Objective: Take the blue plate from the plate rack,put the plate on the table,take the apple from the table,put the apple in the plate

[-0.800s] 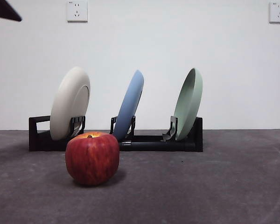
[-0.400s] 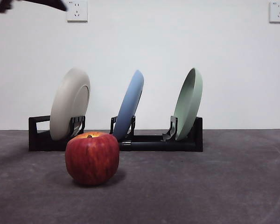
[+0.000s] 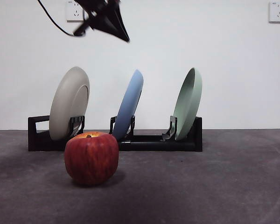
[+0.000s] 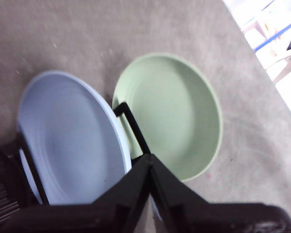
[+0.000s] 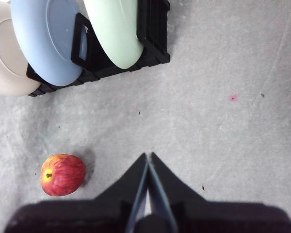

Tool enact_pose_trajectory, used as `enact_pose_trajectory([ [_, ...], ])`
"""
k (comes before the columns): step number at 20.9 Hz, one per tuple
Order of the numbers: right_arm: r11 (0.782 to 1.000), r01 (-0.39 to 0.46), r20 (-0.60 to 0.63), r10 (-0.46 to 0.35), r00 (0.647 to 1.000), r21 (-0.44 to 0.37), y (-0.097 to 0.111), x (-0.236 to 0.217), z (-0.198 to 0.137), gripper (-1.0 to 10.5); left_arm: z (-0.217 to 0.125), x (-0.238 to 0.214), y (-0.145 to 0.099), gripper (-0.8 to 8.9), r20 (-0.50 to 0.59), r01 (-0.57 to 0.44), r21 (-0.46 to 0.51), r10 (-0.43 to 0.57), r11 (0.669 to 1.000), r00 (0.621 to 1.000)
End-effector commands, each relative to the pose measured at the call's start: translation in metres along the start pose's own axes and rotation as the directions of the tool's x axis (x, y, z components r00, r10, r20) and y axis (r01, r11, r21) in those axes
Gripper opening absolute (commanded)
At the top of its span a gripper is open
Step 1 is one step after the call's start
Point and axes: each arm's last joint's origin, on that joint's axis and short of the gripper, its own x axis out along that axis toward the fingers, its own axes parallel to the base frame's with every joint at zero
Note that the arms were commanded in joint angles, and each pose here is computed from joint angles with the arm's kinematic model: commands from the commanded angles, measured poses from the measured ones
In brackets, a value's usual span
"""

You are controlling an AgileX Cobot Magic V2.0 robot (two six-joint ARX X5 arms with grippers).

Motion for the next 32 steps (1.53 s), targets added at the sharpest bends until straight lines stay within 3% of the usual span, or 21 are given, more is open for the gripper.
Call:
enact_pose_trajectory([
  [1, 1.0, -0.002, 0.008, 0.002, 1.0, -0.017, 0.001, -0.001, 0.001, 0.0, -0.008, 0.03, 0.006, 0.92, -0.055, -0.05, 0.002, 0.05, 0.999, 0.997],
  [2, 1.0, -0.002, 0.007, 0.002, 1.0, -0.017, 0.001, -0.001, 0.001, 0.0, -0.011, 0.039, 0.007, 1.67, -0.067, -0.071, 0.004, 0.071, 0.997, 0.995],
  [4, 1.0, -0.001, 0.002, 0.001, 1.0, -0.014, 0.001, -0.001, 0.001, 0.0, -0.014, 0.051, 0.006, 1.67, -0.08, -0.077, 0.006, 0.077, 0.997, 0.994],
  [6, 1.0, 0.004, -0.012, -0.004, 1.0, -0.008, 0.0, -0.001, -0.001, 0.0, -0.016, 0.057, 0.003, 2.5, -0.076, -0.099, 0.017, 0.1, 0.995, 0.992],
  [11, 1.0, 0.01, -0.018, -0.01, 1.0, -0.004, 0.0, -0.001, -0.001, 0.0, -0.017, 0.06, -0.004, 2.51, -0.065, -0.084, 0.031, 0.085, 0.996, 0.994],
  [13, 1.0, 0.012, -0.018, -0.012, 1.0, -0.004, 0.0, -0.001, -0.001, 0.0, -0.017, 0.062, -0.005, 2.26, -0.063, -0.086, 0.032, 0.088, 0.996, 0.994],
  [16, 1.0, 0.017, -0.031, -0.016, 0.999, 0.002, -0.001, -0.001, -0.003, 0.0, -0.017, 0.062, -0.005, 1.14, -0.058, -0.087, 0.033, 0.089, 0.996, 0.994],
  [20, 1.0, 0.019, -0.039, -0.019, 0.999, 0.006, -0.001, -0.001, -0.004, 0.0, -0.016, 0.062, -0.005, 0.98, -0.056, -0.087, 0.035, 0.088, 0.996, 0.995],
  [23, 1.0, 0.02, -0.042, -0.02, 0.999, 0.007, -0.001, -0.001, -0.004, 0.0, -0.016, 0.062, -0.007, -0.06, -0.051, -0.081, 0.039, 0.083, 0.996, 0.995],
  [32, 1.0, 0.025, -0.059, -0.024, 0.998, 0.015, -0.001, -0.001, -0.006, 0.0, -0.016, 0.058, -0.009, -0.06, -0.058, -0.079, -0.008, 0.079, 0.997, 0.995],
])
